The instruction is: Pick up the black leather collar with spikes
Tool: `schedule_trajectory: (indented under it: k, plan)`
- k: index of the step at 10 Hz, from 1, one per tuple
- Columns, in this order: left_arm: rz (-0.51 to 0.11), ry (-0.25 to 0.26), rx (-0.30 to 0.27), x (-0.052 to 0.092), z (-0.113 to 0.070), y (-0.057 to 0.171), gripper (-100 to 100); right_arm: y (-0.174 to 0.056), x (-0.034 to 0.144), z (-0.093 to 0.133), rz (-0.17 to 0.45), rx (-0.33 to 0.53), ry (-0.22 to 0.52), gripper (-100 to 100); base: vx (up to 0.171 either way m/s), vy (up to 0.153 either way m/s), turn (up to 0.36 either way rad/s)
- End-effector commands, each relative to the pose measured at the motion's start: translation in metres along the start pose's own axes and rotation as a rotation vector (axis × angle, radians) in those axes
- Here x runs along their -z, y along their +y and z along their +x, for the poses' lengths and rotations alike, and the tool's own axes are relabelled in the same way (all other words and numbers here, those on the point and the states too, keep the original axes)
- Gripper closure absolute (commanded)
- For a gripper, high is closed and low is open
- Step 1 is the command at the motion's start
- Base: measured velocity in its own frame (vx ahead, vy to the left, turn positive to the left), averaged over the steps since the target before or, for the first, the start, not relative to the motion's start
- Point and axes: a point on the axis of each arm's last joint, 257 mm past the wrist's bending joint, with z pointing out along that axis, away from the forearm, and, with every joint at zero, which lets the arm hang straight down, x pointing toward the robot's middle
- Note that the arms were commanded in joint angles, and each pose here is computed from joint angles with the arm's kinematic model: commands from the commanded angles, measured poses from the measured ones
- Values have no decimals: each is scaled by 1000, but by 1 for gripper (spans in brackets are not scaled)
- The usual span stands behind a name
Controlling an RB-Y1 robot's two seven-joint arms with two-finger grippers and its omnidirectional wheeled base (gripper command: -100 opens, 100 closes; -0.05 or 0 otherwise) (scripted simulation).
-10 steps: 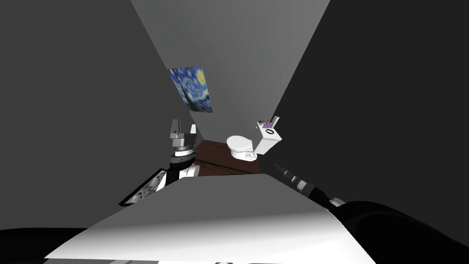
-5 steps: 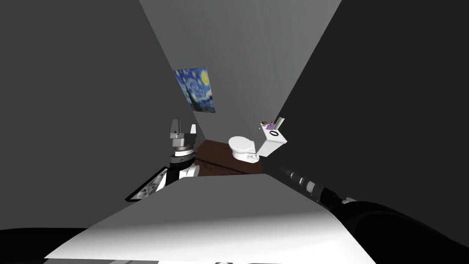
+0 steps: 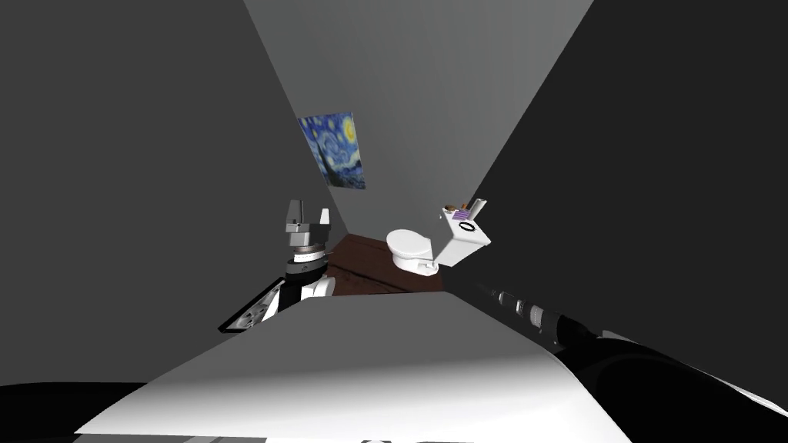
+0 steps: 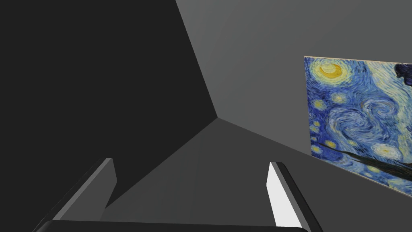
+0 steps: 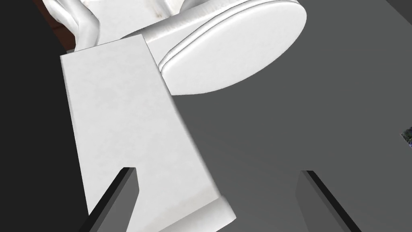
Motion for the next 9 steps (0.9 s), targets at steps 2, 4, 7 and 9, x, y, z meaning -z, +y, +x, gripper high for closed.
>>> schedule_trajectory:
  k: [2, 4, 7, 9]
  plan:
    - [0, 0, 0, 0, 0, 0, 0, -25, 17, -8, 57, 59, 57, -100, 56, 18, 111]
    - [0, 0, 0, 0, 0, 0, 0, -25, 18, -19, 61, 99, 79, -100, 46, 7, 35]
    - [0, 0, 0, 0, 0, 0, 0, -53, 41, -35, 133, 184, 156, -100, 59, 7, 114]
    - [0, 0, 0, 0, 0, 0, 0, -65, 53, -47, 167, 234, 196, -100, 69, 2, 100]
